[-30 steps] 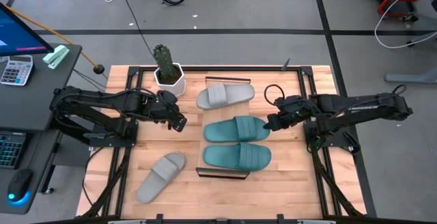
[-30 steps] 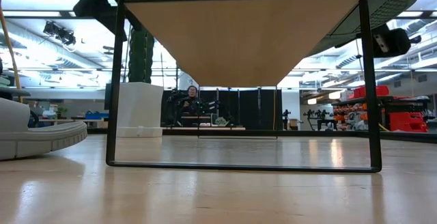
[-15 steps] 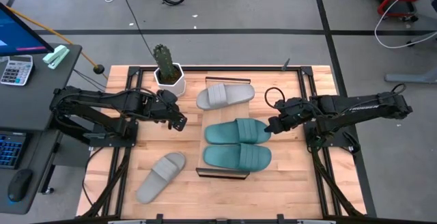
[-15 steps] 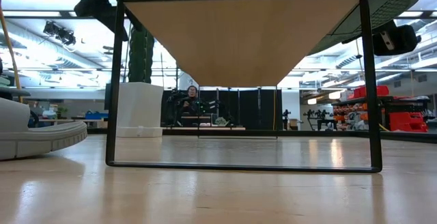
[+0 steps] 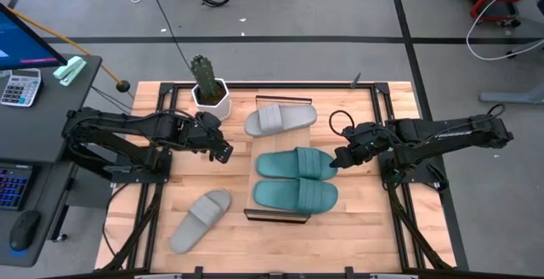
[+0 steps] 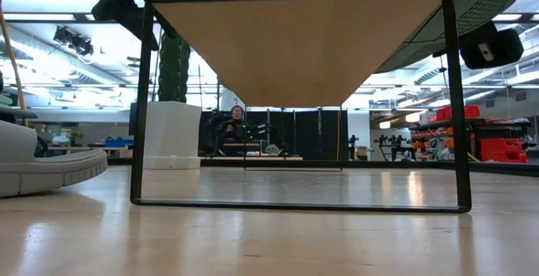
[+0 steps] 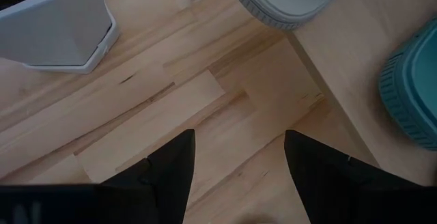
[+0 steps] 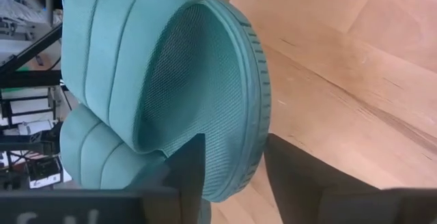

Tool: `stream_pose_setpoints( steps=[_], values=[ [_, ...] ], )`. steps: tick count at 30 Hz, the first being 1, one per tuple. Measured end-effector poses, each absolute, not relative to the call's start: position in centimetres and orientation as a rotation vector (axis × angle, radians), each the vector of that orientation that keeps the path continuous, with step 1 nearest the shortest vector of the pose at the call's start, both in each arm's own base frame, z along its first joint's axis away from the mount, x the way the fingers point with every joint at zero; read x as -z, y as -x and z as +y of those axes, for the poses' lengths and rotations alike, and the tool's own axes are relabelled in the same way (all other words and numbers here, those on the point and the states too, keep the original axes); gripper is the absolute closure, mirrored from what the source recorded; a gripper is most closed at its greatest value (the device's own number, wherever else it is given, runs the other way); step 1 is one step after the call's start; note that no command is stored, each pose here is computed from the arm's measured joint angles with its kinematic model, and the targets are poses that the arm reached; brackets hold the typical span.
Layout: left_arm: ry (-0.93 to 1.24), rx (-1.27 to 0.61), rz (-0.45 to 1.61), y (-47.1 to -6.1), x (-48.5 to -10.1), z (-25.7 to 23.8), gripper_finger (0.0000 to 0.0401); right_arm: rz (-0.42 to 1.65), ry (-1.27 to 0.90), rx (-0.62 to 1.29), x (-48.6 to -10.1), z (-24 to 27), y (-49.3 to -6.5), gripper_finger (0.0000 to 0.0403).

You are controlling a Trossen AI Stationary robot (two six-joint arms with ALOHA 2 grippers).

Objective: Pick and place slides into the shelf
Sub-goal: Put the blue slipper on the shelf, then put the gray slipper on the shelf

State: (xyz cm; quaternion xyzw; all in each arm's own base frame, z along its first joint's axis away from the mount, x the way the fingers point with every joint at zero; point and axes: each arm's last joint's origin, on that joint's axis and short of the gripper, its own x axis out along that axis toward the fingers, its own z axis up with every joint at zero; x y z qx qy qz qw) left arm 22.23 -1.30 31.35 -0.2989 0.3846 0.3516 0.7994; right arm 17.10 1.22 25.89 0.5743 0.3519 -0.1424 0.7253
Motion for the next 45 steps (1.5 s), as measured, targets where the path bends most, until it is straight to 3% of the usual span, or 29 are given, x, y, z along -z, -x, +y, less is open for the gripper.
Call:
stream_pose_setpoints(
  steps=[8,27,35,45],
  values=[
    [0.641,-0.754,0.825,-22.2,-31.3,-1.3,0.0170,0.756,-1.270,0.300,-26.3,1.2,-16.6,0.0218],
    [0.691,-0.714,0.899,-21.9,-31.1,-1.6,0.0178,0.818,-1.238,0.391,-25.9,1.0,-15.1,0.0219],
    [0.723,-0.678,0.896,-22.1,-31.2,-1.8,0.0204,0.742,-1.164,0.408,-29.0,0.7,-14.1,0.0218],
    [0.733,-0.466,1.020,-22.1,-31.2,-2.9,0.0208,0.689,-0.983,0.506,-33.5,0.2,-12.1,0.0218]
  ],
)
